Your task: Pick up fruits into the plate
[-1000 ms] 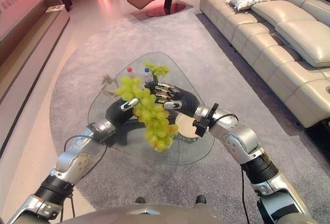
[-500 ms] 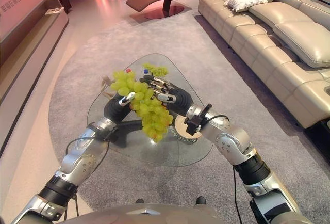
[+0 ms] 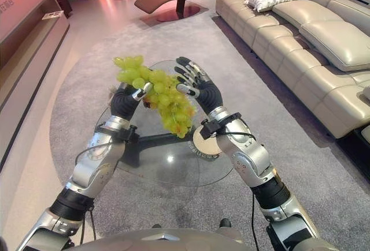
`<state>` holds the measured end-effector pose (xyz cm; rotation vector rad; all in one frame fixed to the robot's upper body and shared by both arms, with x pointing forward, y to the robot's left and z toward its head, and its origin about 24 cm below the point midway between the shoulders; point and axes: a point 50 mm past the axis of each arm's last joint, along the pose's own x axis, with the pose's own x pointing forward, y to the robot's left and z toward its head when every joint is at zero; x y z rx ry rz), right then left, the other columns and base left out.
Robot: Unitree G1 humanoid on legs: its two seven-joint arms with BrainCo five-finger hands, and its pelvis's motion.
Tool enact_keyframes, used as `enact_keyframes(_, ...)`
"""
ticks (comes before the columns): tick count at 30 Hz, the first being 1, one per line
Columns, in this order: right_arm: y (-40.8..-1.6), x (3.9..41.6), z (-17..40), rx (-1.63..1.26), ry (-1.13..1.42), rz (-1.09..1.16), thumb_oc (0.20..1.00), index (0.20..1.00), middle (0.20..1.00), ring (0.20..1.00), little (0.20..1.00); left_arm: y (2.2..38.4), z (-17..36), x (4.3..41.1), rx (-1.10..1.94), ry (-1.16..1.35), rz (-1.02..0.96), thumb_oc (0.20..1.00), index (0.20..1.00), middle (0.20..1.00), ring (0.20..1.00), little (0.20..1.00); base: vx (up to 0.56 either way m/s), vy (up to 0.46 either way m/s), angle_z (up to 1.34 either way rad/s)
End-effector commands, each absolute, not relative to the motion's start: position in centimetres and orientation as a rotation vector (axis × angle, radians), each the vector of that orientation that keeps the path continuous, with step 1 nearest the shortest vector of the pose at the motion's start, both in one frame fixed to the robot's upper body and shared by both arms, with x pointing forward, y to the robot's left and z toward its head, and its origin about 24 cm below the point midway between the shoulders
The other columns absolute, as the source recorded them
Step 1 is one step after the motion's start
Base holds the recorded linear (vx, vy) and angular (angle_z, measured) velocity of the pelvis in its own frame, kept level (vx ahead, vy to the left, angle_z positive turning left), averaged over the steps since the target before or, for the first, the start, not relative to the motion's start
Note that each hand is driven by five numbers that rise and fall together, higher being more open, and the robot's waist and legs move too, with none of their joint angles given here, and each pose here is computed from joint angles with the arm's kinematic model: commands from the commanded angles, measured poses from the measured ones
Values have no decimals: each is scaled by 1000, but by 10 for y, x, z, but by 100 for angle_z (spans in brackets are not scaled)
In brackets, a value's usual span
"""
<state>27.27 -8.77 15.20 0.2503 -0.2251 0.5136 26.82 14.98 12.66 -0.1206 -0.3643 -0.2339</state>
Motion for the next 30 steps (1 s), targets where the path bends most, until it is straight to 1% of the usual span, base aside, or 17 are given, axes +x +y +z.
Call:
enact_keyframes(1, -96, 268, 191, 270, -456, 442, 1000, 1000, 1000, 1000, 1000, 147, 185, 272, -95, -659, -235, 200, 200, 200, 200, 200, 0, 0, 0)
enact_keyframes(4, -98, 268, 190, 272, -460, 403, 1000, 1000, 1000, 1000, 1000, 143, 186, 272, -80, -666, -233, 200, 200, 200, 200, 200, 0, 0, 0)
enact_keyframes(13, -95, 267, 177, 259, -370, 444, 1000, 1000, 1000, 1000, 1000, 146, 190, 272, -39, -688, -221, 200, 200, 200, 200, 200, 8, 0, 0)
enact_keyframes(15, -88, 267, 169, 308, -300, 522, 1000, 1000, 1000, 1000, 1000, 144, 194, 272, -35, -701, -231, 200, 200, 200, 200, 200, 0, 0, 0)
enact_keyframes(18, -67, 260, 155, 398, -145, 717, 1000, 1000, 1000, 1000, 1000, 142, 197, 272, -30, -721, -256, 200, 200, 200, 200, 200, -11, -7, 0)
enact_keyframes(21, -53, 249, 141, 401, -51, 844, 1000, 1000, 1000, 1000, 1000, 141, 198, 271, -14, -741, -271, 200, 200, 200, 200, 200, -40, -26, 1)
enact_keyframes(24, -46, 244, 130, 408, 9, 904, 1000, 1000, 1000, 1000, 1000, 141, 201, 270, -8, -760, -279, 200, 200, 200, 200, 200, 0, 0, 0)
enact_keyframes(30, -39, 241, 122, 423, 66, 952, 1000, 1000, 1000, 1000, 1000, 138, 206, 270, -17, -778, -296, 200, 200, 200, 200, 200, 0, 0, 0)
